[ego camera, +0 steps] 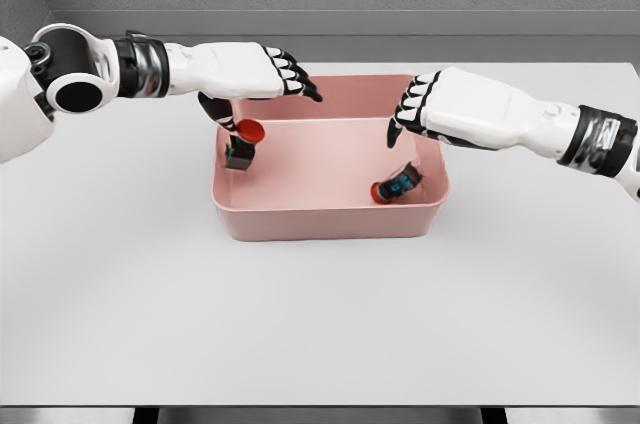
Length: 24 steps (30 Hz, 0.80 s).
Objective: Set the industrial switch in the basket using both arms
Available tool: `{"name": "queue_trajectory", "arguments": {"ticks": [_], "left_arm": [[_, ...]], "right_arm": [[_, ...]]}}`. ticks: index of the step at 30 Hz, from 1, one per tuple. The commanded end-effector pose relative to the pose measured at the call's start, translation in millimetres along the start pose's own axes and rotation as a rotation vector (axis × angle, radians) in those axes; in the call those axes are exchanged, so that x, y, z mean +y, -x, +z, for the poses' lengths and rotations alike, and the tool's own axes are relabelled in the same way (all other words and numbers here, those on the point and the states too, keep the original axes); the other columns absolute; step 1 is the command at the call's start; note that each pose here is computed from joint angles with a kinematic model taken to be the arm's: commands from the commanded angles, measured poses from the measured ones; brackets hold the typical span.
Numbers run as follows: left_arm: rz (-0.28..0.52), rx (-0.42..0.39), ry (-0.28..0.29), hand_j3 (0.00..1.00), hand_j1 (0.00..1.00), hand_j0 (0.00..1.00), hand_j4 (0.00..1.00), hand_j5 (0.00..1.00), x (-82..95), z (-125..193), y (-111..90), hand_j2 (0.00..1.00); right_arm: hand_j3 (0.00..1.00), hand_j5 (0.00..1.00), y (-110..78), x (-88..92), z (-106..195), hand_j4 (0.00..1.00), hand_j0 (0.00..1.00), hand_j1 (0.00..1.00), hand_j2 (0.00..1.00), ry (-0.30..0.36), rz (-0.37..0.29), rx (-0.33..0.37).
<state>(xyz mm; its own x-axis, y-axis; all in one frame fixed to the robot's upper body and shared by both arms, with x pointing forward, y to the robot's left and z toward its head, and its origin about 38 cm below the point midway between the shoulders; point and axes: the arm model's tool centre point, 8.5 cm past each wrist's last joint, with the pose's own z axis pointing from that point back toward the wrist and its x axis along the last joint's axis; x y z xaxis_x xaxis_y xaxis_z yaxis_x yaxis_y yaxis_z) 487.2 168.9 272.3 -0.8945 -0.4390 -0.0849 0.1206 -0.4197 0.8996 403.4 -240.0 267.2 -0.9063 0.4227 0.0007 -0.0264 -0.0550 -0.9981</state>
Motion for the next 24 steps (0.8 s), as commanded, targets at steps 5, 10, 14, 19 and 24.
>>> {"name": "queue_trajectory", "arguments": {"ticks": [5,10,14,19,24], "left_arm": [[-0.015,-0.028,-0.015,1.0,1.0,1.0,1.0,1.0,6.1,-2,-10,1.0],[-0.046,-0.086,-0.037,1.0,1.0,1.0,1.0,1.0,16.3,-10,-30,1.0],[-0.059,-0.103,-0.048,1.0,1.0,1.0,1.0,1.0,21.1,-9,-38,1.0],[-0.057,-0.095,-0.055,1.0,1.0,1.0,1.0,1.0,23.1,-4,-35,1.0],[-0.056,-0.102,-0.054,1.0,1.0,1.0,1.0,1.0,21.7,-5,-37,1.0]], "right_arm": [[1.0,1.0,19.8,7.4,10,1.0,1.0,1.0,1.0,-0.003,-0.036,0.065],[1.0,1.0,52.1,11.5,37,1.0,1.0,1.0,1.0,-0.01,-0.062,0.184],[1.0,1.0,76.0,16.2,62,1.0,1.0,1.0,1.0,-0.007,-0.088,0.287],[1.0,1.0,82.2,17.8,78,1.0,1.0,1.0,1.0,-0.019,-0.089,0.325],[1.0,1.0,79.7,29.5,81,1.0,1.0,1.0,1.0,-0.038,-0.11,0.33]]}}
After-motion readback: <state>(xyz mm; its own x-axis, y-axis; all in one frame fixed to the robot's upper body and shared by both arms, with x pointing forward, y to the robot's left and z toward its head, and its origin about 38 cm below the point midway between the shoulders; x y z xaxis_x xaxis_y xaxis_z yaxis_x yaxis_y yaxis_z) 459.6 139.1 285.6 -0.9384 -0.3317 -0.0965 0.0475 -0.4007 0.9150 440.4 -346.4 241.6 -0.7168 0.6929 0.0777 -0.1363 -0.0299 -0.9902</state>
